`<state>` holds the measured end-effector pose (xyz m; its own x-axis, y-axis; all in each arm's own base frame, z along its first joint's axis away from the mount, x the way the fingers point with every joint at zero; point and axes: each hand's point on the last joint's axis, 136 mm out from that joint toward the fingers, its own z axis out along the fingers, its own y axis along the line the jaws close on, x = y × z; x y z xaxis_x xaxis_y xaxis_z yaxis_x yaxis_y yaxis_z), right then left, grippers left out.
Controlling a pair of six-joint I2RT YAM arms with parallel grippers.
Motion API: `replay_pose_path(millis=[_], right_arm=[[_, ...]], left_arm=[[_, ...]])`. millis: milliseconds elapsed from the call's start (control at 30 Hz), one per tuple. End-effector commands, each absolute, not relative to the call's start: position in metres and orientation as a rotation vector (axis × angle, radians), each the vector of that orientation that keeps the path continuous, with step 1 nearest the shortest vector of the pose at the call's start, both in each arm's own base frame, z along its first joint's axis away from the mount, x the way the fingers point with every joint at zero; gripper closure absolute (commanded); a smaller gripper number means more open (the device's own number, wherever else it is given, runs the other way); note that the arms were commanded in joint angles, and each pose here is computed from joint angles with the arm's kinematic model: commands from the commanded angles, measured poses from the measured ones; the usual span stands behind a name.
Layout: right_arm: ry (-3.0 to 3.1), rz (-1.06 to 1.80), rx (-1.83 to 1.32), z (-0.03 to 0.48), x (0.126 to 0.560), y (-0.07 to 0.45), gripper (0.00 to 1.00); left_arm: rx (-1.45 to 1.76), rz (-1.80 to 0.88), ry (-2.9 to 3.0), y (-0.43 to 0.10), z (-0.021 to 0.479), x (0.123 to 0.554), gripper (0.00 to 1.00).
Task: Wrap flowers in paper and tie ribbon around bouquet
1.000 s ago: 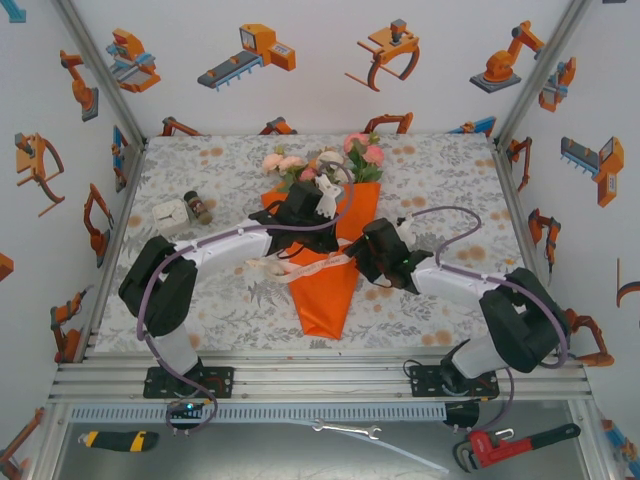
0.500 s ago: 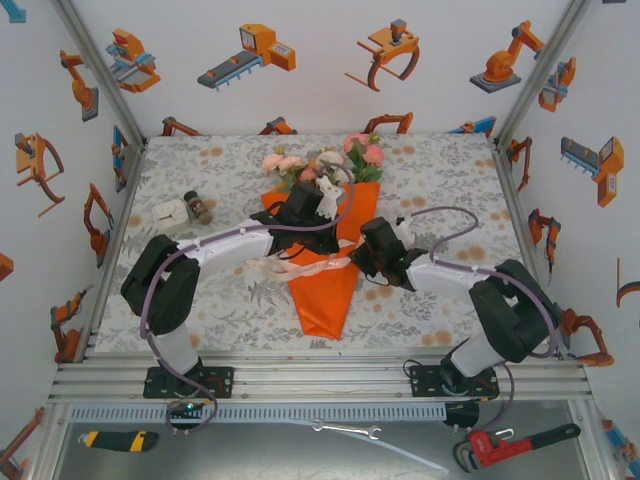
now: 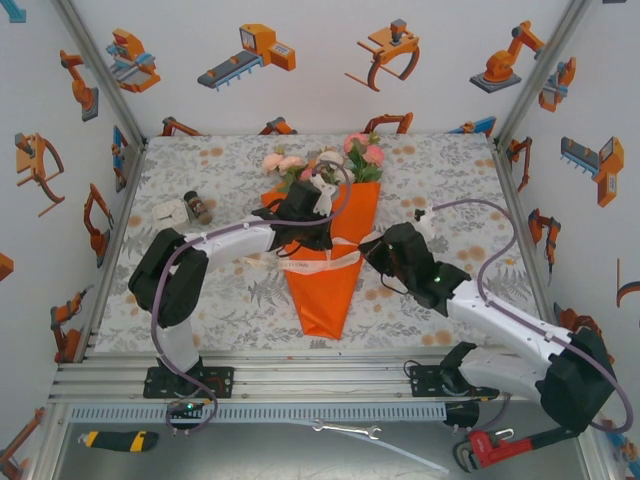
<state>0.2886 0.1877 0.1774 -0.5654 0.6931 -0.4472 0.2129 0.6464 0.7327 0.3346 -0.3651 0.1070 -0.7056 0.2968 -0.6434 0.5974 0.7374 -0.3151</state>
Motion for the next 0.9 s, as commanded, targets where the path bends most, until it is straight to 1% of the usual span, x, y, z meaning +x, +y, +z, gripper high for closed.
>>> replay_pose_path(millis=[0, 67, 167, 233, 300, 400, 467, 533, 567, 600, 700, 733, 800, 867], right_arm=[[2.065, 0.582, 0.744, 0.172, 0.298, 0.138, 1.00], [2.014, 0.603, 0.845, 0.173, 0.308, 0.115, 1.00], [1.982, 0.590, 0.908, 0.169, 0.320, 0.090, 1.00], [2.004, 0.576, 0.918, 0.162, 0.325, 0.082, 1.00], [2.015, 0.563, 0.936, 0.157, 0.325, 0.076, 1.00], [2.034, 0.575, 0.943, 0.152, 0.325, 0.075, 1.00], [2.052, 0.595, 0.926, 0.150, 0.326, 0.080, 1.00], [2.065, 0.619, 0.913, 0.148, 0.327, 0.085, 1.00], [2.070, 0.631, 0.908, 0.148, 0.328, 0.088, 1.00], [2.077, 0.642, 0.902, 0.147, 0.329, 0.090, 1.00], [2.093, 0.659, 0.891, 0.145, 0.330, 0.094, 1.00], [2.096, 0.662, 0.888, 0.145, 0.330, 0.095, 1.00], [2.101, 0.665, 0.883, 0.145, 0.330, 0.096, 1.00], [2.101, 0.668, 0.880, 0.145, 0.331, 0.097, 1.00]], left_arm=[[0.647, -0.704, 2.341, -0.362, 0.122, 0.335, 0.81], [0.627, -0.687, 2.325, -0.354, 0.132, 0.334, 0.72], [0.564, -0.627, 2.323, -0.332, 0.144, 0.335, 0.64], [0.484, -0.547, 2.348, -0.308, 0.145, 0.337, 0.63], [0.341, -0.423, 2.395, -0.271, 0.140, 0.342, 0.63], [-0.038, -0.280, 2.496, -0.202, 0.117, 0.344, 0.64], [-0.299, -0.263, 2.529, -0.164, 0.097, 0.341, 0.66], [-0.474, -0.267, 2.536, -0.139, 0.081, 0.338, 0.66], [-0.541, -0.286, 2.539, -0.131, 0.074, 0.337, 0.65], [-0.611, -0.320, 2.540, -0.126, 0.067, 0.336, 0.60], [-0.780, -0.397, 2.529, -0.116, 0.050, 0.332, 0.50], [-0.822, -0.388, 2.529, -0.112, 0.046, 0.330, 0.48], [-0.890, -0.361, 2.520, -0.105, 0.039, 0.326, 0.40], [-0.914, -0.387, 2.507, -0.105, 0.036, 0.327, 0.38]])
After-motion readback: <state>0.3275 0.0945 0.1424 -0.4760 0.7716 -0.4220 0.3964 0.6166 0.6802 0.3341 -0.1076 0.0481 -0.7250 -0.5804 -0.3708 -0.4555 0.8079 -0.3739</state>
